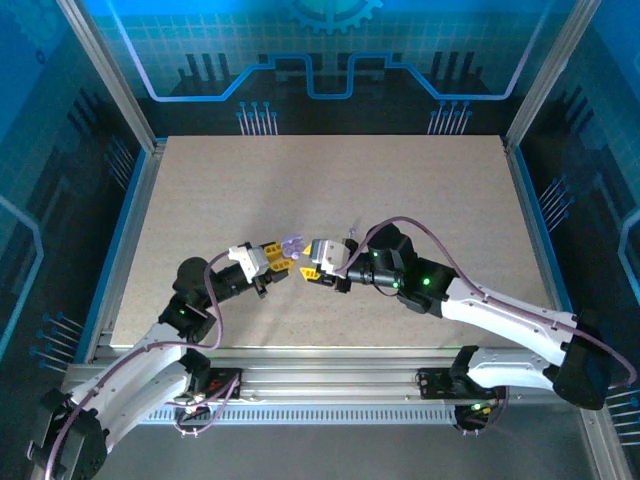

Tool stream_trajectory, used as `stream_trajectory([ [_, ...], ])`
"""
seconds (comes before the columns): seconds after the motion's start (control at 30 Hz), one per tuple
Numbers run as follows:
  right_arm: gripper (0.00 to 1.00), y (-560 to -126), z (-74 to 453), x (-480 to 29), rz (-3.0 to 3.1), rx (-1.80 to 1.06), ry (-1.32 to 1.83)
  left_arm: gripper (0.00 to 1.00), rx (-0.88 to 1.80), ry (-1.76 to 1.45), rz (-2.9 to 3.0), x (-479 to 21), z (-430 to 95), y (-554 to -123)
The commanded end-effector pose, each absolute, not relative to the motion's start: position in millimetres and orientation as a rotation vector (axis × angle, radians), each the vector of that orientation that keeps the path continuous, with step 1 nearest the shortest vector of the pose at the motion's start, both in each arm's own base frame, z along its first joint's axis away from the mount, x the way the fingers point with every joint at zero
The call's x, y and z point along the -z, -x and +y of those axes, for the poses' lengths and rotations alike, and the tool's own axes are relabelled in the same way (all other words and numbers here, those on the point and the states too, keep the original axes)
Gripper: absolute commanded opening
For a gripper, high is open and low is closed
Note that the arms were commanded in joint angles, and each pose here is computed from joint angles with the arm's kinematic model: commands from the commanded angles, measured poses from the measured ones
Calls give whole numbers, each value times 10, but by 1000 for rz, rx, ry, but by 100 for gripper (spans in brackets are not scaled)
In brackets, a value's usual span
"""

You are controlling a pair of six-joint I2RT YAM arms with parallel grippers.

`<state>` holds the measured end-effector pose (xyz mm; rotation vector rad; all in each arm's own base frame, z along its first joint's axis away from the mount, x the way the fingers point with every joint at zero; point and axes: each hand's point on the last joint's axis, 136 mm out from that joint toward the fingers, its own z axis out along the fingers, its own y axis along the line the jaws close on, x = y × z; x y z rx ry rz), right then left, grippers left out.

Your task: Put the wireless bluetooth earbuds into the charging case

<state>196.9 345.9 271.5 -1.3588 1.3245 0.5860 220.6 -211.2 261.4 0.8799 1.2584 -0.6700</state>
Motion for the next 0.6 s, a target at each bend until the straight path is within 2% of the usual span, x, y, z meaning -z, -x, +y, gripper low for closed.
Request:
stream_trajectory([
  [0.0, 36, -1979, 3517, -2811, 1299, -620, 1334, 12, 664, -873, 1233, -2699, -2107, -2203],
  [0.57, 31, -1915, 3682, -2983, 1228, -675, 1355, 12, 665, -870, 1244, -2648, -2100, -2201],
])
